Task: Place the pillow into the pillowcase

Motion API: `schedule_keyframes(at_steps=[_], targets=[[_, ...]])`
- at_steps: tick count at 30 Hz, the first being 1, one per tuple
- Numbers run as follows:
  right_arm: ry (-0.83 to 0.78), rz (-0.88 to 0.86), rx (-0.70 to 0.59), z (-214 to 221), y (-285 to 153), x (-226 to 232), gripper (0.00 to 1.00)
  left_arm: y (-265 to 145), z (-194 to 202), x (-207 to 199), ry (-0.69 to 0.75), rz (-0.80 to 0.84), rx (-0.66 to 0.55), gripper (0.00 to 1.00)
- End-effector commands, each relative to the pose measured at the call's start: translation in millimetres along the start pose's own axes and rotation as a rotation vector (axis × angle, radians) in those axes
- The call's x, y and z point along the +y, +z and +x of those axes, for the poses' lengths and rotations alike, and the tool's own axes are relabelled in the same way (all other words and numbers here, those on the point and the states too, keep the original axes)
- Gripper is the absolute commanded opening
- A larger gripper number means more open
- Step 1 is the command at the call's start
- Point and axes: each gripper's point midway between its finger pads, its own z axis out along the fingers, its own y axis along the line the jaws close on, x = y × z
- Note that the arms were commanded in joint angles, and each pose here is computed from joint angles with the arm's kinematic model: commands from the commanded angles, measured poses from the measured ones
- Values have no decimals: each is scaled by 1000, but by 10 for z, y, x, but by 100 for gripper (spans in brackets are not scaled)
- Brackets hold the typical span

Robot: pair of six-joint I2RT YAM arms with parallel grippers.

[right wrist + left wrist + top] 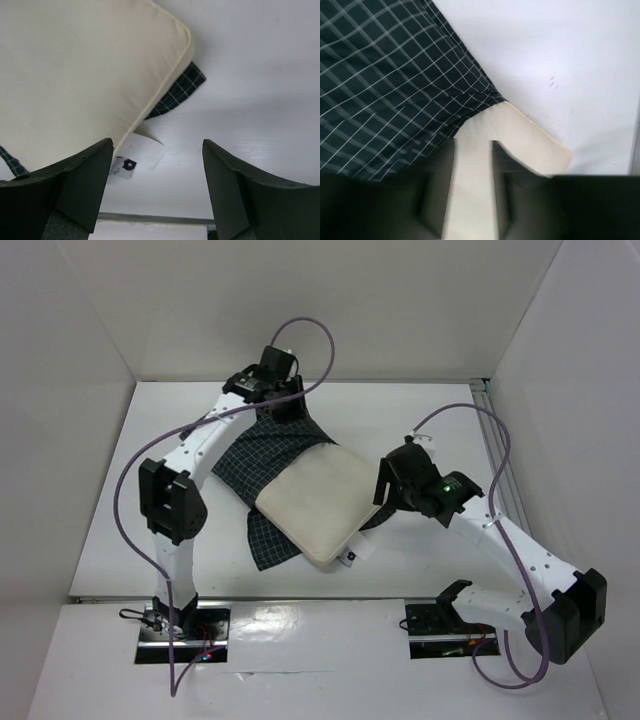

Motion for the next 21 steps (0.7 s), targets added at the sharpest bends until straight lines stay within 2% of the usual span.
schedule_keyframes(at_steps=[1, 2, 4, 6, 7, 8, 9, 10, 13, 14, 16, 21], targets=[[-36, -11, -154, -517, -296, 72, 79, -567, -270, 152, 1, -9, -104, 38], [-76, -97, -188, -630, -318, 283, 77, -619, -264, 327, -32, -42, -107, 34], [-227, -268, -178, -608, -416, 744, 77, -766, -22, 670, -82, -114, -107, 36], [-346, -327, -144, -466, -291, 1132, 77, -871, 105, 1006, -143, -160, -124, 48], [-459, -343, -142, -262, -325, 1366, 77, -950, 420, 1212, -161, -175, -88, 54], [-527, -323, -128, -150, -224, 1557, 79, -991, 524, 1380, -187, -190, -87, 69], [-587, -314, -130, -45, -203, 1680, 79, -1008, 615, 1430, -193, -175, -98, 72], [-660, -321, -155, 39, -263, 1862, 80, -1035, 938, 1517, -196, -169, -57, 78], [-762, -322, -126, 283, -46, 2084, 80, -964, 1382, 1610, -245, -118, -5, 81], [-789, -359, -119, 319, -30, 2174, 80, -992, 1473, 1499, -274, -58, -2, 82], [-805, -370, -122, 355, 79, 2286, 81, -879, 1847, 1560, -307, -70, 55, 83], [-856, -375, -71, 541, 417, 2439, 84, -662, 2256, 1658, -359, -72, 79, 84]])
